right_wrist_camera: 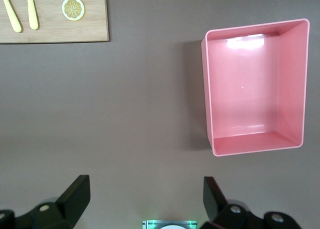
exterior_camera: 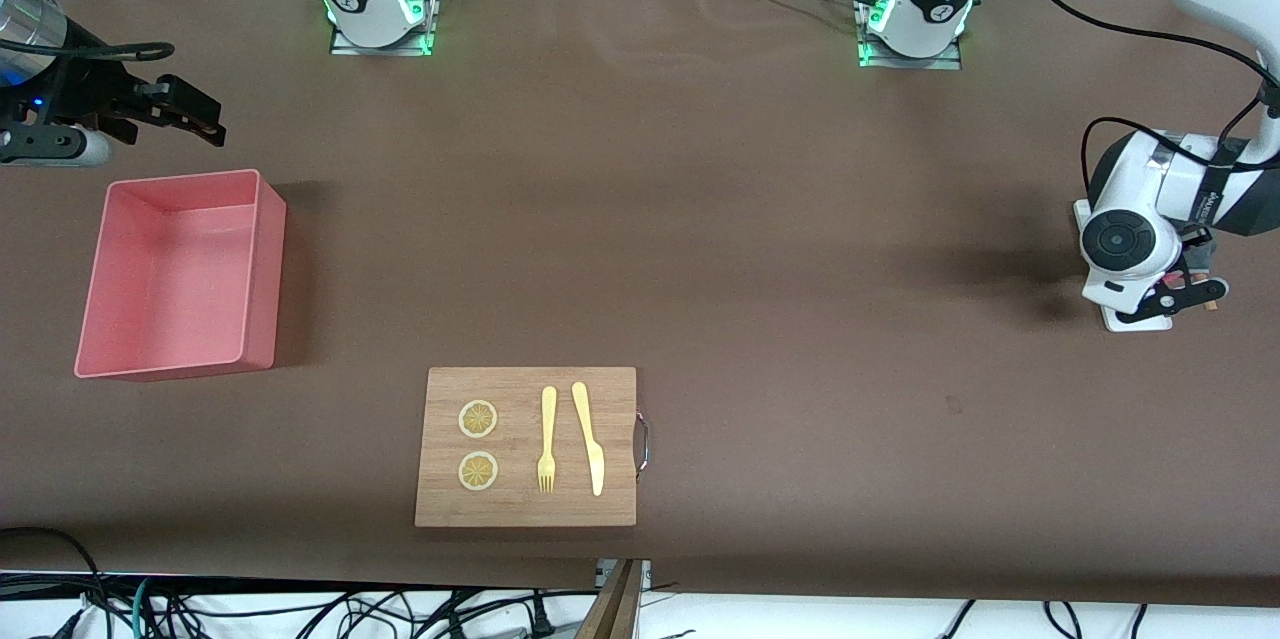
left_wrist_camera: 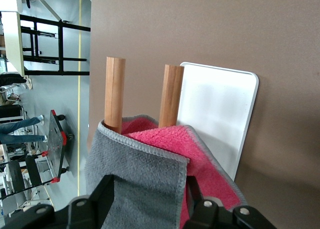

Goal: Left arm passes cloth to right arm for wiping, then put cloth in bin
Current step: 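Close the left gripper on the grey cloth between the wooden posts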

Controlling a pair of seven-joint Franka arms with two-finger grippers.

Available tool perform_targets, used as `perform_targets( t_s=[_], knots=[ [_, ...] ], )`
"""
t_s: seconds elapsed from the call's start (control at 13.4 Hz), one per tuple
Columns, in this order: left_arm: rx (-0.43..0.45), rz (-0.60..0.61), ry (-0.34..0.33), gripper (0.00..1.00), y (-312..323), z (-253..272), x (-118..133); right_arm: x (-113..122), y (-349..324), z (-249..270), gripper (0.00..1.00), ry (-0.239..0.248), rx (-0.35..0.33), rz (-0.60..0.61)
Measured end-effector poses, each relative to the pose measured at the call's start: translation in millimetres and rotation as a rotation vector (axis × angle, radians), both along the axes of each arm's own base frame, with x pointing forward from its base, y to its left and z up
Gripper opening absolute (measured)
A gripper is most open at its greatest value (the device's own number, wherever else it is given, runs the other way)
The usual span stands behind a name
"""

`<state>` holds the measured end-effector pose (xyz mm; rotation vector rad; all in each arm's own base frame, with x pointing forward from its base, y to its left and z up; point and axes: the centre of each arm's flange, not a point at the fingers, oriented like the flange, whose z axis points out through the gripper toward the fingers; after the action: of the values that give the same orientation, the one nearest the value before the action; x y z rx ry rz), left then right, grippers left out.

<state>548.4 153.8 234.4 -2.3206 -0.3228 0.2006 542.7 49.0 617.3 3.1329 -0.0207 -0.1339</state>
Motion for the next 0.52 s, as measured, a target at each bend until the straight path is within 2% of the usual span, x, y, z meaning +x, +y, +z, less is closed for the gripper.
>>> perform_targets(
  t_s=[0.15, 0.22, 0.3, 0.52],
  knots=[
    [0.0, -0.001, 0.0, 0.56, -0.1, 0.0, 0.0, 0.0, 0.0, 0.0, 1.0, 0.0, 0.0, 0.0],
    [0.001, 0.0, 0.001, 0.56, 0.0, 0.1, 0.0, 0.0, 0.0, 0.0, 1.0, 0.0, 0.0, 0.0],
    [0.002, 0.001, 0.002, 0.5, 0.2, 0.2, -0.1, 0.0, 0.0, 0.0, 1.0, 0.0, 0.0, 0.0],
    [0.003, 0.002, 0.0, 0.44, 0.5, 1.4, 0.7, 0.0, 0.0, 0.0, 1.0, 0.0, 0.0, 0.0]
  ],
)
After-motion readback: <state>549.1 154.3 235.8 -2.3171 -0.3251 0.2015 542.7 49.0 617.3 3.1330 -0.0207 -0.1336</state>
